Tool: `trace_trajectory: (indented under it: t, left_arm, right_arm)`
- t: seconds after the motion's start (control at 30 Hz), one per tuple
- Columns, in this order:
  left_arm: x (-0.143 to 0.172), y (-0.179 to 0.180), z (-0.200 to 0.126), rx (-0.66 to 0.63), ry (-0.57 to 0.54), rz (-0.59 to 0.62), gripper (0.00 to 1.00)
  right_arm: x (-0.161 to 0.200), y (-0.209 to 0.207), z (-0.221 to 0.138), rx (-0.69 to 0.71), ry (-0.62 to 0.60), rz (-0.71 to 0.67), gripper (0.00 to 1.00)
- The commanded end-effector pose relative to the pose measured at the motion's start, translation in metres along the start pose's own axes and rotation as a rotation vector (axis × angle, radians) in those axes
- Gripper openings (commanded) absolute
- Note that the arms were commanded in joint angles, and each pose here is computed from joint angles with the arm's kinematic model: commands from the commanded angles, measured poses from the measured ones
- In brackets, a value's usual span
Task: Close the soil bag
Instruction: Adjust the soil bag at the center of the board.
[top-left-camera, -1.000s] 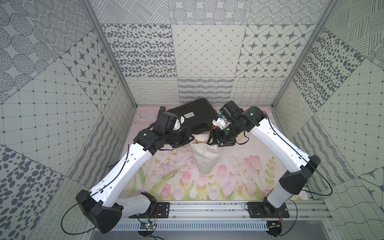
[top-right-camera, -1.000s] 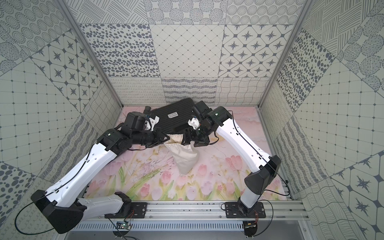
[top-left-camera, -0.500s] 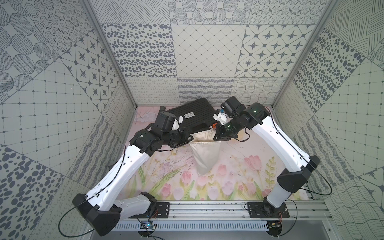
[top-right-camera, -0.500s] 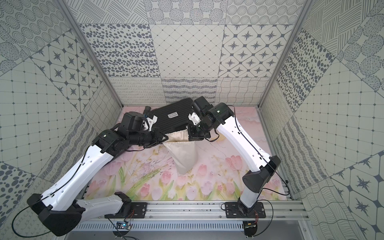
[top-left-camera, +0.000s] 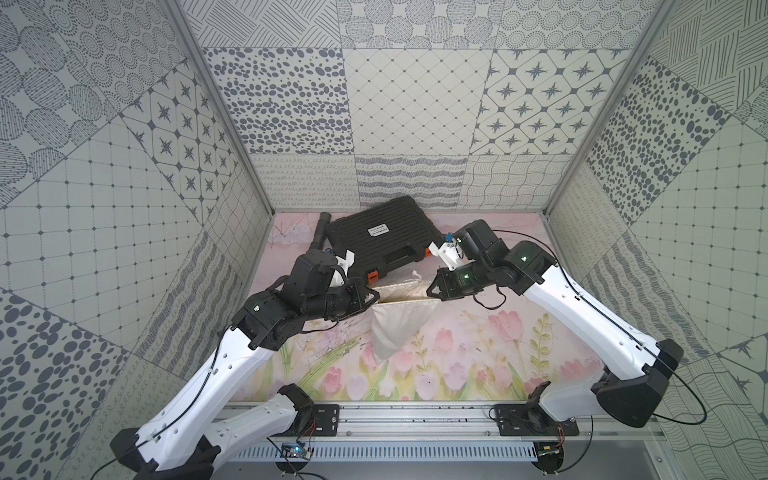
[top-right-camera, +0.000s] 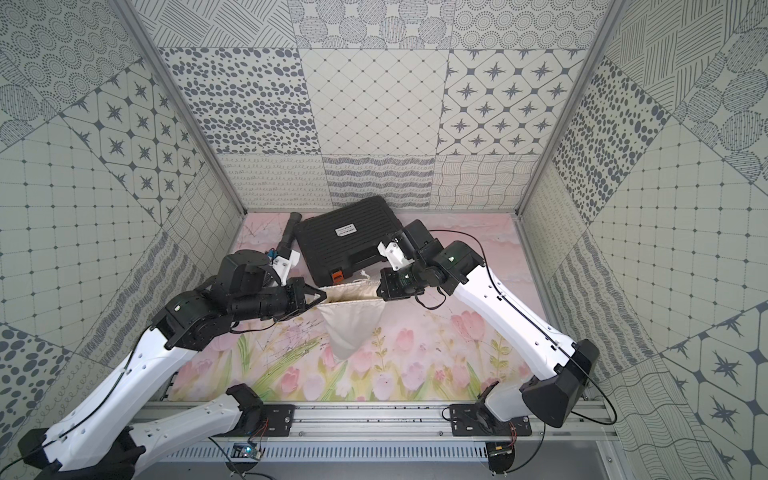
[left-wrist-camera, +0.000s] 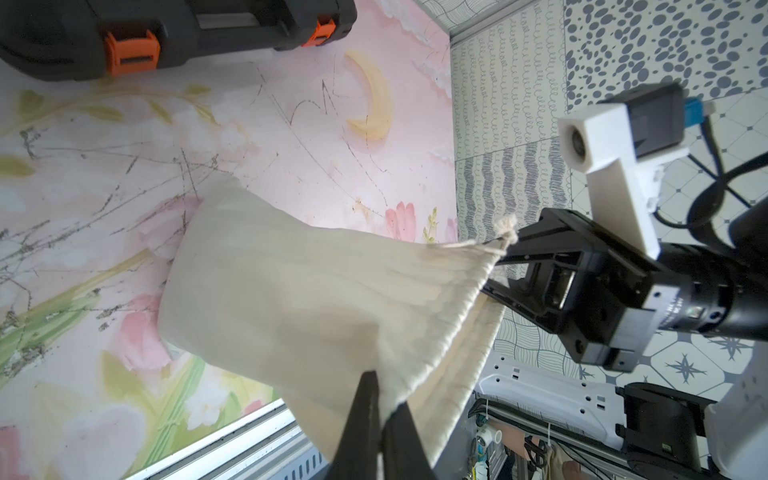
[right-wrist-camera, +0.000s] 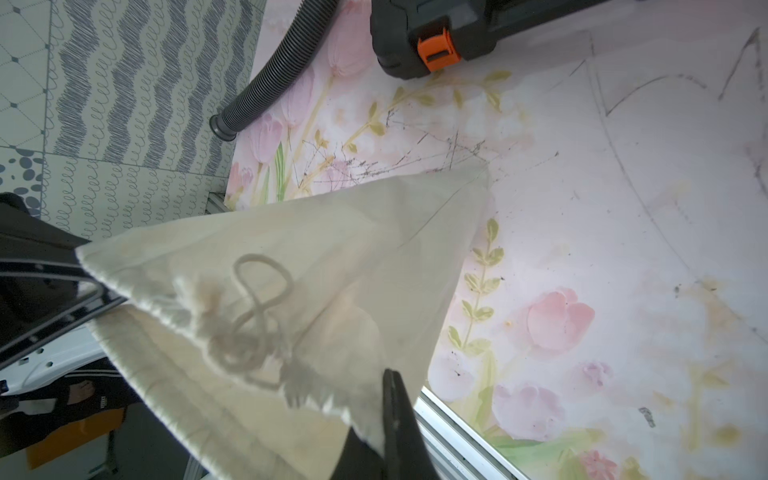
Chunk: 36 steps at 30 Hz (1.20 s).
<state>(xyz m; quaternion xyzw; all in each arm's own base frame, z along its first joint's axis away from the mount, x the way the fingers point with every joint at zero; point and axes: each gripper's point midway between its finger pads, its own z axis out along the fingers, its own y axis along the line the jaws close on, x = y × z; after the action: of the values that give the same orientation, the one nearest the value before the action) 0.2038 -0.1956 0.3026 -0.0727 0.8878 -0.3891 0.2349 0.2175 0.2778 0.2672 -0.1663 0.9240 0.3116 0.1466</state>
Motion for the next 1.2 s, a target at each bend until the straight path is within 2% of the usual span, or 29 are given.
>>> trace_trajectory:
  t: [0.0, 0.1, 0.2, 0.4, 0.5, 0.57, 0.7, 0.77, 0.93, 1.17]
  left_arm:
    - [0.006, 0.028, 0.002, -0.085, -0.039, -0.06, 0.0]
    - [0.007, 0.026, 0.005, -0.082, -0.026, -0.037, 0.0]
    - [0.006, 0.02, 0.007, -0.063, -0.008, -0.011, 0.0]
    - [0.005, 0.008, 0.007, -0.026, 0.004, 0.027, 0.0]
    - [0.005, 0.0, 0.008, 0.002, 0.018, 0.048, 0.0]
    - [0.006, -0.004, 0.008, 0.011, 0.025, 0.061, 0.0]
    - [0.005, -0.006, 0.006, 0.009, 0.025, 0.074, 0.0]
    - [0.006, -0.006, 0.005, 0.004, 0.027, 0.082, 0.0]
    - [0.005, -0.004, 0.006, -0.006, 0.022, 0.082, 0.0]
    - [0.001, -0.005, 0.009, -0.004, 0.014, 0.084, 0.0]
  right_arm:
    - [-0.004, 0.003, -0.011, -0.052, -0.086, -0.011, 0.0]
    - [0.003, 0.011, -0.012, -0.111, -0.07, -0.029, 0.02]
    - [0.005, 0.019, -0.013, -0.156, -0.058, -0.055, 0.2]
    - [-0.005, 0.026, -0.028, -0.213, -0.11, -0.108, 0.71]
    - [-0.021, 0.022, -0.038, -0.233, -0.152, -0.108, 0.87]
    - [-0.036, 0.018, -0.045, -0.257, -0.184, -0.092, 0.91]
    - [-0.055, 0.028, -0.049, -0.354, -0.193, -0.106, 0.94]
    - [-0.061, 0.037, -0.046, -0.411, -0.171, -0.113, 0.91]
    - [-0.067, 0.056, -0.043, -0.498, -0.144, -0.134, 0.77]
    - [-0.058, 0.057, -0.025, -0.512, -0.084, -0.136, 0.57]
